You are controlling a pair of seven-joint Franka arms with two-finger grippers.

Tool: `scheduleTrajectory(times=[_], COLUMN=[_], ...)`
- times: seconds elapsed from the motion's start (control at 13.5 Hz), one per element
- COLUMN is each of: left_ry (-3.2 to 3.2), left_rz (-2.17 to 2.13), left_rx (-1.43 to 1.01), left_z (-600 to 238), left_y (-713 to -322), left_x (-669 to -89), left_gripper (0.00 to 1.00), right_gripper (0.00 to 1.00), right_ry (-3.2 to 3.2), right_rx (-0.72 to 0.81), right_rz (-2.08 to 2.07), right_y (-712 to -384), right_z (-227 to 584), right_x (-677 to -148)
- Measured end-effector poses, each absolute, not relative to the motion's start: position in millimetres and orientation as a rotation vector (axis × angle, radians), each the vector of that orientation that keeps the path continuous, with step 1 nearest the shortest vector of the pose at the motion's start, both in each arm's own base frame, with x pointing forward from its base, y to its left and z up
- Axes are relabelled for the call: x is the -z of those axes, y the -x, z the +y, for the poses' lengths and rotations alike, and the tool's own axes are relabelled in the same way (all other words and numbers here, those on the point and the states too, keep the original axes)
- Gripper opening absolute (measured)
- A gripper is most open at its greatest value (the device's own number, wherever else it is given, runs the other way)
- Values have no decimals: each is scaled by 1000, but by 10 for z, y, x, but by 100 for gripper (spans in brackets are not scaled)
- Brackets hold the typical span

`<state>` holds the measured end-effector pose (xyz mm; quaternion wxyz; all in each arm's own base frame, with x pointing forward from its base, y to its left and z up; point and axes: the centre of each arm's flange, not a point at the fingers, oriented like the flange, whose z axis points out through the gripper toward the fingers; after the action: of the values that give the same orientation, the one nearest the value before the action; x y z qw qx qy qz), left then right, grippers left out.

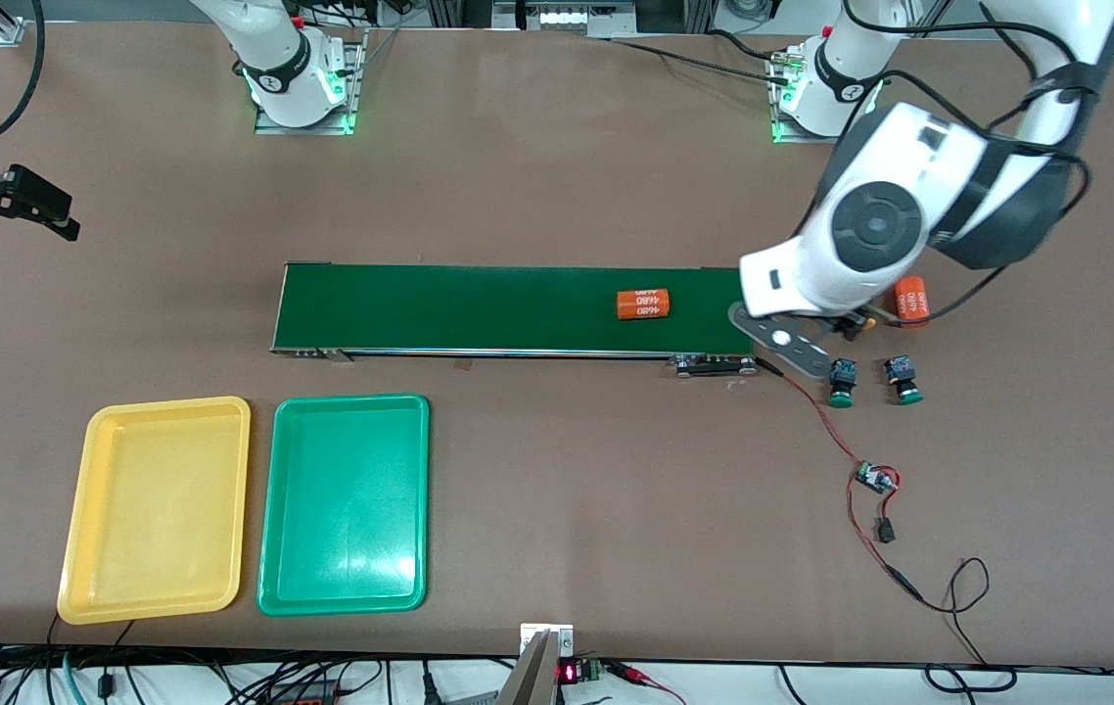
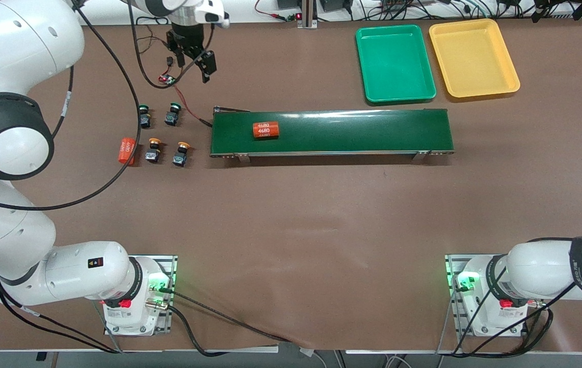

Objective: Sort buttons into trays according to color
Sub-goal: 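Carry the orange battery onto the green conveyor belt and release it, then lower the left gripper onto a green-capped button and grasp it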

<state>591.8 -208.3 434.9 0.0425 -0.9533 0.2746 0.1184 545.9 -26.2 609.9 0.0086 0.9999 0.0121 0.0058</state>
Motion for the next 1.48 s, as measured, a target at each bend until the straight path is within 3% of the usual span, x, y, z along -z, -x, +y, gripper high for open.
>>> scheduleTrajectory(times=[0.3, 0.59, 0.97, 1.48], left_ry=[2972, 2981, 3054, 3119], left_rz=[620, 249, 99, 150], left_rx=[-414, -518, -271, -63], left_z=[-1703, -1572, -917, -544], left_y=[-6138, -6100, -6117, -5774], left_x=[-4260, -3620, -2835, -1966], left_gripper=[100, 100, 100, 100], right_gripper=[100, 100, 100, 100], right_ry=[-3125, -3125, -3125, -3125], right_rx=[-11, -8, -4, -6], right_rz=[38, 38, 38, 45], right_y=[-5478, -5504, -5517, -5521], right_z=[-263, -263, -264, -240], right_x=[-6067, -6030, -6009, -6008])
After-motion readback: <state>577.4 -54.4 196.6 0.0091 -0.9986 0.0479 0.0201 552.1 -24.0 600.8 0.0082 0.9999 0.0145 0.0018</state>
